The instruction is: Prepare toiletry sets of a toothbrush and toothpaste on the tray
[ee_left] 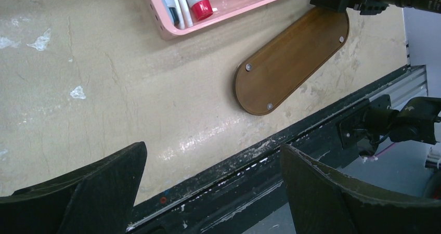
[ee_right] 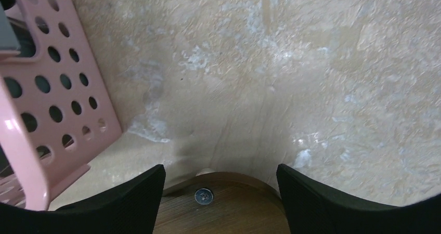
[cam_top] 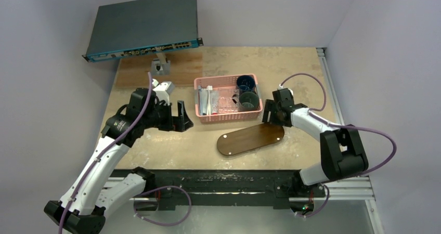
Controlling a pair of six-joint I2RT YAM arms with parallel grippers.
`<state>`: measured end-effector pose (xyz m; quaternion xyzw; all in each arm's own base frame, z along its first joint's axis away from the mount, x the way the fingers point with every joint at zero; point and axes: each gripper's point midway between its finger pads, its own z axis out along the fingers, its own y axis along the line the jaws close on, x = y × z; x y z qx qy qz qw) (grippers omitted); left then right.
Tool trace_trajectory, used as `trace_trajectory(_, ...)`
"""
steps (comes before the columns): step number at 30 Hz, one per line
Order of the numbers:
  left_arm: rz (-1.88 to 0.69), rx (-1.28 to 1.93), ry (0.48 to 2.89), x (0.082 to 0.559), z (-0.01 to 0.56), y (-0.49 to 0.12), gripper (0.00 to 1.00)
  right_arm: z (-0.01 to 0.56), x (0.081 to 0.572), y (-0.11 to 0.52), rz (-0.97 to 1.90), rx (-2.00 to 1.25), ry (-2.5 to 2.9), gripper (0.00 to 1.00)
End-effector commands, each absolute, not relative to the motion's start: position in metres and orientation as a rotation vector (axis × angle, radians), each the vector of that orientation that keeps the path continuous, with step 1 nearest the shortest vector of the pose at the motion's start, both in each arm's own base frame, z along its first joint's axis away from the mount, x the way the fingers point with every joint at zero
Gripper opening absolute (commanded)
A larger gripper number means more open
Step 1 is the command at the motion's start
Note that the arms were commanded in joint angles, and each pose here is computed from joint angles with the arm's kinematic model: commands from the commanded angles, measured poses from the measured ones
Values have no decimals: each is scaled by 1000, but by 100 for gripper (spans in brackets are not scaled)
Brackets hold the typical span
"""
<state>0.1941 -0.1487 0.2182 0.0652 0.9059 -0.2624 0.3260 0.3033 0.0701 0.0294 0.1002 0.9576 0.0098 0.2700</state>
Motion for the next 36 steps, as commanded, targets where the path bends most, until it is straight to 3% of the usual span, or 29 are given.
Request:
trace_trajectory(1,-682,206,2324,198,225,-149,100,31,291,74,48,351,2569,81)
trace_trajectory(36,-663,194,2326,199,224,-147,100,43,234,130,475,616,2516,86)
